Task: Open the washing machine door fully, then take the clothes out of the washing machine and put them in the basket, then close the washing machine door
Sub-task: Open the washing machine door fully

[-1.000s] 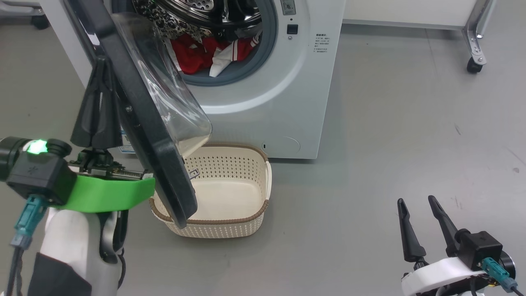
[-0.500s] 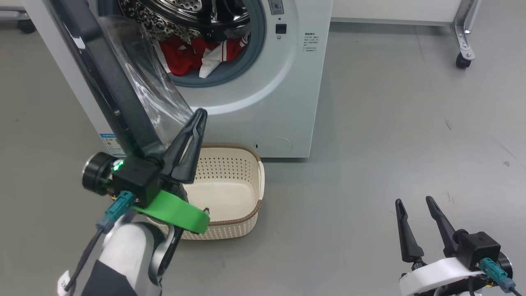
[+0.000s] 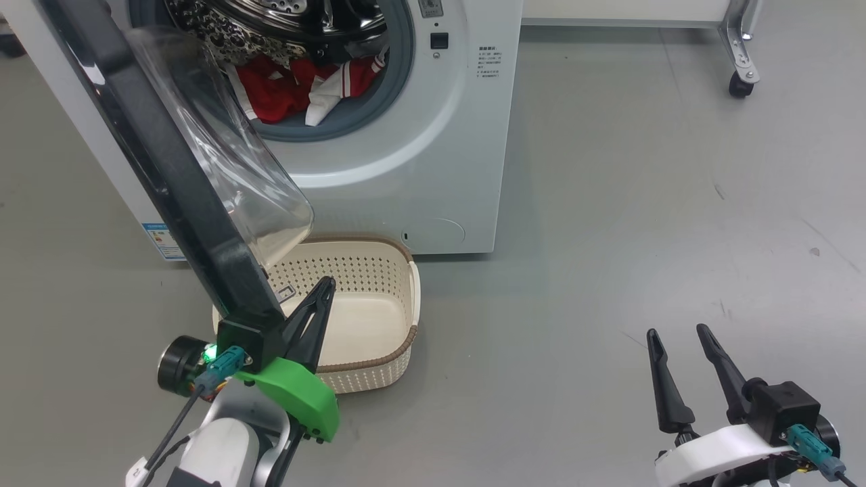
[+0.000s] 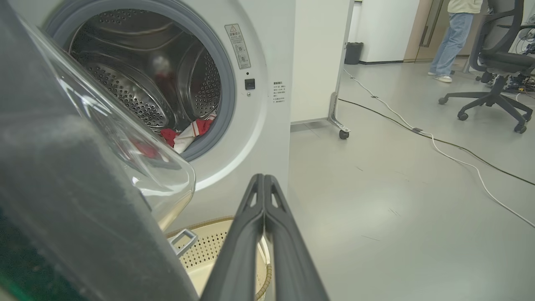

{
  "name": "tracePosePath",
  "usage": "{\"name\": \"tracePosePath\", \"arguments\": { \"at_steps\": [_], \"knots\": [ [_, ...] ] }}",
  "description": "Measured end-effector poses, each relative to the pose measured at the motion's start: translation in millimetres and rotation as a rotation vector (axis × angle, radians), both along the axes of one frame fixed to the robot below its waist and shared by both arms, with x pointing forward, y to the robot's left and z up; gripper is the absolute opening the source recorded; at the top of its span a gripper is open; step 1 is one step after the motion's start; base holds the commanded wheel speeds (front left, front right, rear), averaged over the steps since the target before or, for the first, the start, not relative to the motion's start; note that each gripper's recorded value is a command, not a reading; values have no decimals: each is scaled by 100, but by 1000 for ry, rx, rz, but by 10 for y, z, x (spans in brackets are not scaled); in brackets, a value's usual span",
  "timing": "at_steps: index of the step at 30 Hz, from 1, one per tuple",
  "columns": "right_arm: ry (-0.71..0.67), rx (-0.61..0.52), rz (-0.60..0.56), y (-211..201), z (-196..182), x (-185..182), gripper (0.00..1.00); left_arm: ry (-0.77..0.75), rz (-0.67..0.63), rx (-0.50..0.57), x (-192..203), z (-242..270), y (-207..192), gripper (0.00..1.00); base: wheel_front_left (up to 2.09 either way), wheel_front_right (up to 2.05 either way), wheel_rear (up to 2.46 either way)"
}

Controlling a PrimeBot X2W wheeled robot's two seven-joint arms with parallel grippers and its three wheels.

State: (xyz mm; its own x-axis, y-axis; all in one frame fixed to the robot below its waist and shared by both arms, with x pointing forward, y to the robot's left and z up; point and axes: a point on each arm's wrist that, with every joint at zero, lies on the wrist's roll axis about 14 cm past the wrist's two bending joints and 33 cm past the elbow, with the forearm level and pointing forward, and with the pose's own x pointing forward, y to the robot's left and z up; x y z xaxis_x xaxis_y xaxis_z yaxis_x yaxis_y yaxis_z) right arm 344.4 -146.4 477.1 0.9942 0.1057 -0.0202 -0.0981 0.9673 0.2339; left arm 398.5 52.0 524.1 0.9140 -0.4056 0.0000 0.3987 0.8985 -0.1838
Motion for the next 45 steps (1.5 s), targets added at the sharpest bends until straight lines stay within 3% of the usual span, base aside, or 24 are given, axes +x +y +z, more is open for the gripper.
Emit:
{"name": "tracePosePath", "arguments": {
  "at_steps": [14, 30, 45],
  "knots": [
    [6, -3, -13, -47, -23, -17, 100, 132, 136, -15, 88, -367, 307, 0, 0, 0, 0],
    [0, 6, -4, -13, -8, 30, 100, 120, 164, -29, 107, -366, 351, 0, 0, 0, 0],
    [-12, 15, 92, 281, 23, 138, 100, 112, 274, -38, -32, -390, 729, 0, 0, 0, 0]
  ]
}}
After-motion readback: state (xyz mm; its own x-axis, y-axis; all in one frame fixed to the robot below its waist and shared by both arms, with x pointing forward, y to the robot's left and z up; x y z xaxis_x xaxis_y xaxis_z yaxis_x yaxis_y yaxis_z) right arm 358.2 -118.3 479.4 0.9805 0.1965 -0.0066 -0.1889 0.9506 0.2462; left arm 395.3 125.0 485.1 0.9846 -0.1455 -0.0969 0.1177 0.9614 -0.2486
